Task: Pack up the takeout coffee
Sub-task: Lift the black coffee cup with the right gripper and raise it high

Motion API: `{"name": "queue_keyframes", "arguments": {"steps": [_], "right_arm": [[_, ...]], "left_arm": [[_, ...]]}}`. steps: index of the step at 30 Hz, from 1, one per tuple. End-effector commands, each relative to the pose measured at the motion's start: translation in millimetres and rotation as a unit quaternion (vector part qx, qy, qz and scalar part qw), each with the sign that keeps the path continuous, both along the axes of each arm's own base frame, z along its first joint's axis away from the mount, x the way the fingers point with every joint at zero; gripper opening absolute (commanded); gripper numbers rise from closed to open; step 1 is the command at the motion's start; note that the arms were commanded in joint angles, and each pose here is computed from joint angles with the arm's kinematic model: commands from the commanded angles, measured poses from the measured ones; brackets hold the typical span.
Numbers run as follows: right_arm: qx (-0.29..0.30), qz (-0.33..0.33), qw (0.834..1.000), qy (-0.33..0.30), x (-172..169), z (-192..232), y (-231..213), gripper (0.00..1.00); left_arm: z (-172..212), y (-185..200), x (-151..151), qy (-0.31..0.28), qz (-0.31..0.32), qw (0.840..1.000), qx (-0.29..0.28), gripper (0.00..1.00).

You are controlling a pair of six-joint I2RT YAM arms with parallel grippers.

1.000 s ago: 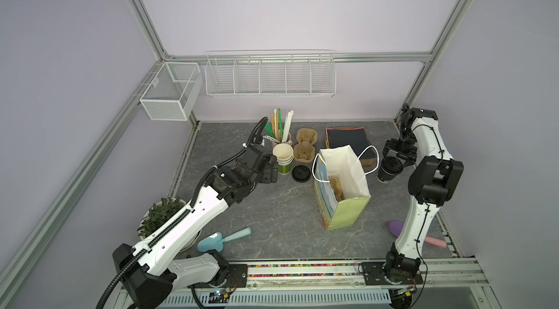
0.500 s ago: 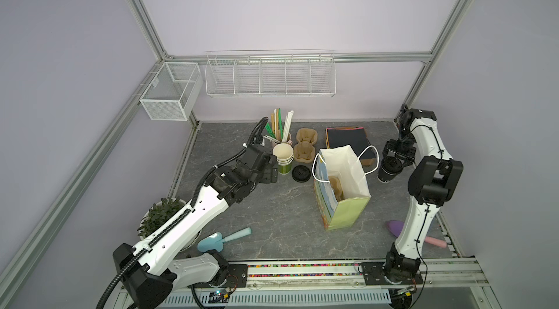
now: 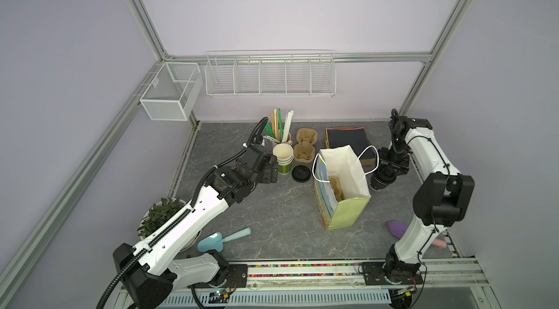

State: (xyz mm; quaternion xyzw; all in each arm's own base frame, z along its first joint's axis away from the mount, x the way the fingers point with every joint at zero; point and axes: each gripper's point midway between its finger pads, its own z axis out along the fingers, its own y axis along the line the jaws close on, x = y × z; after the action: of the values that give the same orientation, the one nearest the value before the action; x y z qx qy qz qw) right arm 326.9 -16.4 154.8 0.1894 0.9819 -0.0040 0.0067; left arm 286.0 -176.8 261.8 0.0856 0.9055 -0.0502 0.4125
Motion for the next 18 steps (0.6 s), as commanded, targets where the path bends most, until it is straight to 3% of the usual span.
{"name": "queue_keyframes", "arguments": {"steps": [1, 10, 18], "right_arm": [[0.001, 0.023, 1.000, -0.010, -19, 0, 17, 0.75], [-0.007, 0.040, 0.999, -0.012, -60, -7, 32, 0.75], [-0.008, 0.047, 0.999, 0.000, -68, -26, 40, 0.75]], "left_arm": [[11, 6, 1, -0.009, 0.007, 1.000, 0.005, 0.94], [12, 7, 1, -0.012, 0.010, 1.000, 0.007, 0.94], [10, 8, 2, -0.010, 0.012, 1.000, 0.012, 0.94]]}}
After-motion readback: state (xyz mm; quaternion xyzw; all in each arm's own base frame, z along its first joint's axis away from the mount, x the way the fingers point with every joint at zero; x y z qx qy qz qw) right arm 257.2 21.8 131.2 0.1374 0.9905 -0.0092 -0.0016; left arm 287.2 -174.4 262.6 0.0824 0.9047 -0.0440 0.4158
